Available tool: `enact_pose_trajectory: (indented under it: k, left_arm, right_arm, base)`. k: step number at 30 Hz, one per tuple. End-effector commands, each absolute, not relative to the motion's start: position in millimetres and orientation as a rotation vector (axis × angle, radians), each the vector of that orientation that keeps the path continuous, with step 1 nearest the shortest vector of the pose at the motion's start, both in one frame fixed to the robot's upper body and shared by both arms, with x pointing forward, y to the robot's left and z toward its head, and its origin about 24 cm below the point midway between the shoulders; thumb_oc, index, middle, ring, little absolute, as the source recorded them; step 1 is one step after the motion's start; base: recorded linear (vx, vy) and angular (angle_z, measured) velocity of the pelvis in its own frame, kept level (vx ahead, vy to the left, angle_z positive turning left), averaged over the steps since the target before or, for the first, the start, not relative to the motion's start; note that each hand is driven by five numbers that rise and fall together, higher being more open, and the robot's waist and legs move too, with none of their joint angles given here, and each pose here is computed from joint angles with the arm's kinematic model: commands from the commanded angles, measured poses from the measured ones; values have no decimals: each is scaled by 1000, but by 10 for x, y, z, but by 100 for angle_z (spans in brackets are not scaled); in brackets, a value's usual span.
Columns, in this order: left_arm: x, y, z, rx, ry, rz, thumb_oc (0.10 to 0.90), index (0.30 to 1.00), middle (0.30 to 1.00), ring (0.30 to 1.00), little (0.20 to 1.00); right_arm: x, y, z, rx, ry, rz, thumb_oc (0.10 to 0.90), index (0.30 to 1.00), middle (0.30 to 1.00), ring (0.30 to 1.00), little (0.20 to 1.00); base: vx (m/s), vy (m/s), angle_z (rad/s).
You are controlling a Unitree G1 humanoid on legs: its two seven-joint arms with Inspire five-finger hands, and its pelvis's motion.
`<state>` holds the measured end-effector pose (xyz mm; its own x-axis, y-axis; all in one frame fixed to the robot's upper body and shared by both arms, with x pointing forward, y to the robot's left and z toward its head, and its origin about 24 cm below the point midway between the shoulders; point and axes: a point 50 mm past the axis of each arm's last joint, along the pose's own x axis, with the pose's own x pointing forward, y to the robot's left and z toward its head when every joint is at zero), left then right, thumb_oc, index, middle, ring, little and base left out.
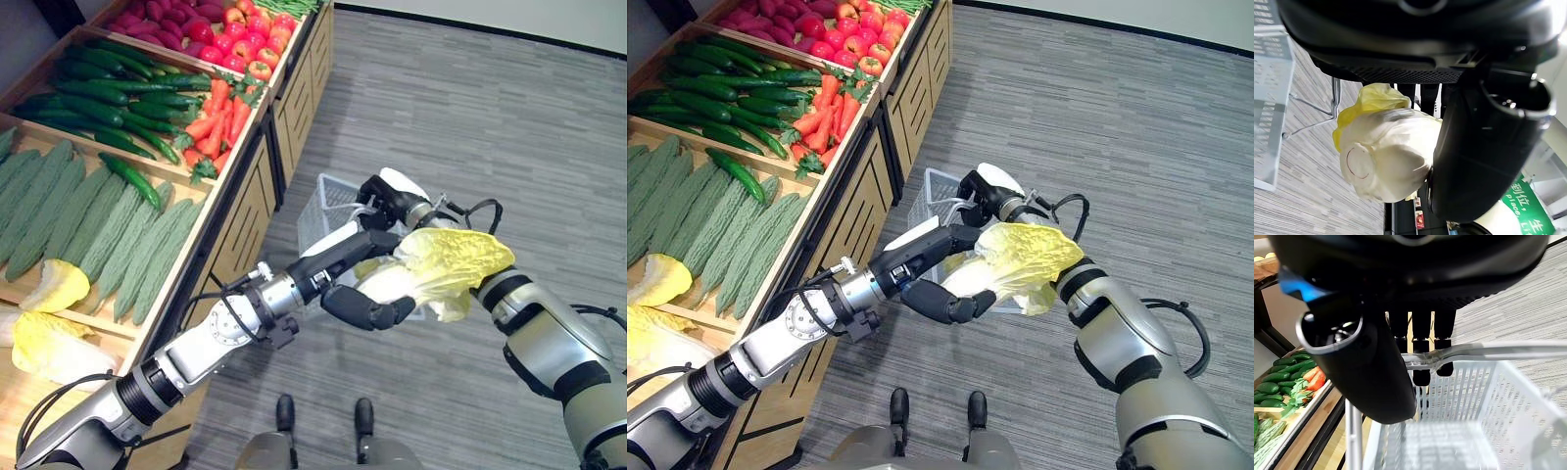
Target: Get the vegetables into the basket
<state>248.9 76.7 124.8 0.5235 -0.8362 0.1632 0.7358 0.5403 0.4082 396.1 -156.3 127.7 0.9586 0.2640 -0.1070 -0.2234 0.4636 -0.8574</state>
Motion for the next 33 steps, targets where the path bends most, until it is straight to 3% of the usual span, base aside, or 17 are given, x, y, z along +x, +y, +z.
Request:
enact_pose_trajectory:
  k: [1,13,23,33]
  left_arm:
    - [2399,521,1550,301,-579,-1052,400,300,300,300,300]
    - [2631,399,1095,546,-479,-982,400,300,300,300,300]
    - [2650,391,948,572,-434,-962,400,300,300,300,300]
    - [2777,353,1216,605,-580,-827,400,300,300,300,300]
  right_arm:
    - [4052,-1022,2473,-990,-500,243,400,300,300,300,300]
    - [3982,-852,2488,-917,-552,278,400,300,300,300,300]
    - [3978,-895,2515,-897,-557,260,400,300,300,300,300]
    - [3962,-859,2359,-899,-526,290,400,300,300,300,300]
  base:
    - [0,0,0]
    - [5,-2,-1]
    - [0,0,0]
    - [0,0,0]
